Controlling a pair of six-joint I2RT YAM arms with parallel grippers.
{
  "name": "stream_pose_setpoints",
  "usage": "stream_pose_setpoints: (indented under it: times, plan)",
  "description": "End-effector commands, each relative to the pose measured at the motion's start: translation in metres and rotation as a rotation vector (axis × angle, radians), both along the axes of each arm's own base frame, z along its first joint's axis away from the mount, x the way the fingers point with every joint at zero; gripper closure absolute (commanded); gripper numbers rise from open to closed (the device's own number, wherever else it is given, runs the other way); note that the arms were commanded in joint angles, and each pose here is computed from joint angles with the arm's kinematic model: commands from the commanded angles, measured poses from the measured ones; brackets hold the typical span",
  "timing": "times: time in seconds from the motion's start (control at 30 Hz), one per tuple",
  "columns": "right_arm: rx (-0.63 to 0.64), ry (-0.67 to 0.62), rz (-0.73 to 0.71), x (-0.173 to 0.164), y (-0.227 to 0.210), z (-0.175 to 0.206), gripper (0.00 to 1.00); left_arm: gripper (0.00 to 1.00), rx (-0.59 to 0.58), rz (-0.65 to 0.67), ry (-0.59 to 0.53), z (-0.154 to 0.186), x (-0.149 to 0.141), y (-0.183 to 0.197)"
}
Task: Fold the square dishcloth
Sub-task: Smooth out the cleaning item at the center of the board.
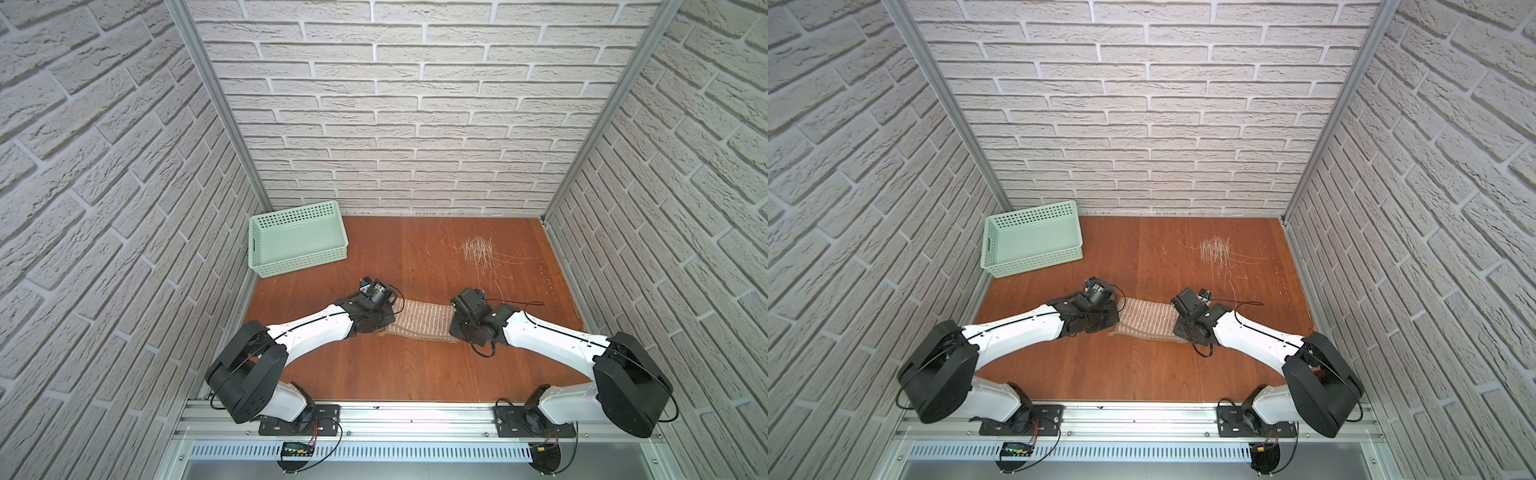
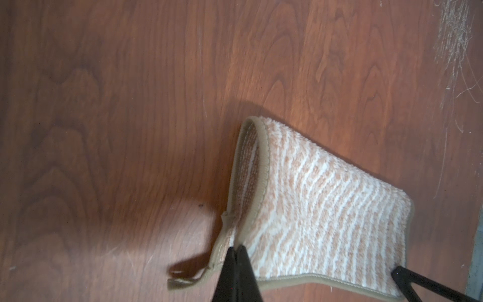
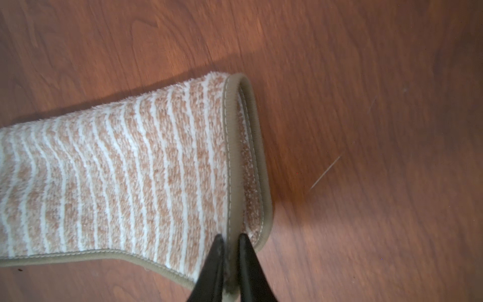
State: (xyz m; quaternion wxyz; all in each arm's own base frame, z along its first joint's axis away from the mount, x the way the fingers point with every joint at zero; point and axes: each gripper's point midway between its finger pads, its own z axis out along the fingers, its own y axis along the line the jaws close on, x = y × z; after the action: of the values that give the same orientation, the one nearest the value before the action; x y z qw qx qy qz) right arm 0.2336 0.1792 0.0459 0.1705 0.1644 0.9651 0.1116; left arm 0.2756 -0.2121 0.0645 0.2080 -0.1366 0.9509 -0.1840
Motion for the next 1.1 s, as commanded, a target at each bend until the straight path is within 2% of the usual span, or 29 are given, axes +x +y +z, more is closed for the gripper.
stream_pose_setpoints:
  times: [0.0, 0.13, 0.5, 1.07]
  plan:
    - [-0.030, -0.005, 0.009, 0.001, -0.001, 0.001, 0.92, 1.00, -0.010, -0.010, -0.026, 0.009, 0.003, -0.004]
    - [-0.055, -0.010, 0.008, 0.002, -0.005, 0.001, 0.97, 1.00, -0.012, -0.013, -0.027, 0.009, 0.003, -0.005]
    - [-0.098, 0.000, -0.006, -0.002, -0.015, -0.006, 0.97, 1.00, -0.024, -0.035, 0.008, -0.007, 0.000, -0.015]
    - [-0.166, -0.042, -0.017, 0.001, -0.030, 0.005, 0.97, 1.00, -0.050, -0.062, 0.007, -0.003, -0.009, -0.030]
